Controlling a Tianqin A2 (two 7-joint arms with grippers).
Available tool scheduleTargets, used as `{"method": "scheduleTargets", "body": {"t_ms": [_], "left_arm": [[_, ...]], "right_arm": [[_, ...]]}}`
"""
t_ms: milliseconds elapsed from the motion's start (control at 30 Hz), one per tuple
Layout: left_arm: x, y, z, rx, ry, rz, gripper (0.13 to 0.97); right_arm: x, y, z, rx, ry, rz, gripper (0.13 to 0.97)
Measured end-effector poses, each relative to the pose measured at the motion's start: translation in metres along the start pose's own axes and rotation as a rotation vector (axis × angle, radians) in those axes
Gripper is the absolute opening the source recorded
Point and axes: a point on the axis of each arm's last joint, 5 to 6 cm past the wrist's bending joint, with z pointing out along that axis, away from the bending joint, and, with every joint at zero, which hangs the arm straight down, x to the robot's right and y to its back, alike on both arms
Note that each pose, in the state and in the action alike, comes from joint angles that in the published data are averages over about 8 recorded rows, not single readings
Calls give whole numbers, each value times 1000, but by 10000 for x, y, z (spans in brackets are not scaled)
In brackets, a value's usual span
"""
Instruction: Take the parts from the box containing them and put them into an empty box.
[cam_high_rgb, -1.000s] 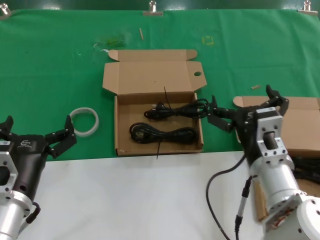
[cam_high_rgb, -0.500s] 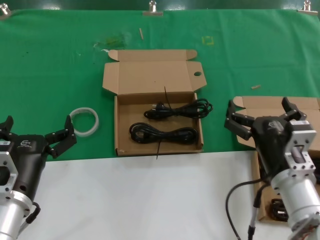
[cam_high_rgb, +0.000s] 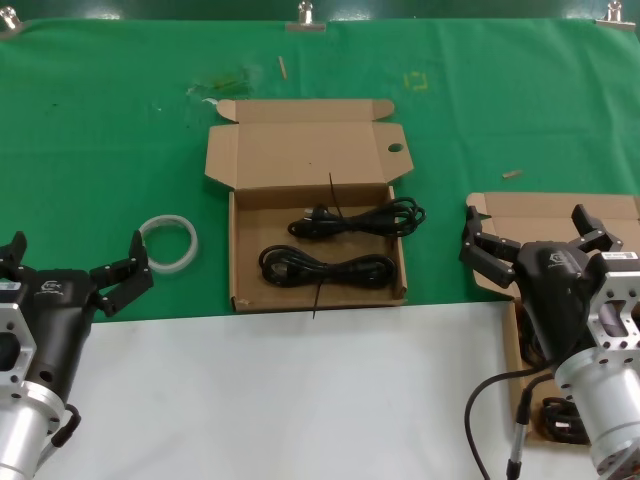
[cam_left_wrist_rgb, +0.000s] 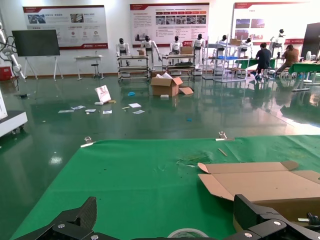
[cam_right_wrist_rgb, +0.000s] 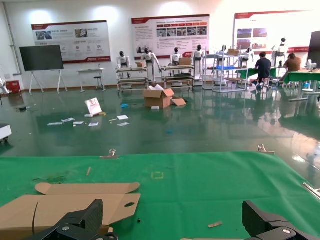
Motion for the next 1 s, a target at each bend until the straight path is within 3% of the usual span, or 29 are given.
{"method": "scheduleTargets", "body": {"t_ms": [1000], "left_arm": [[0,0,0,0,0,0,966]], "right_arm": [[0,0,0,0,0,0,966]]}}
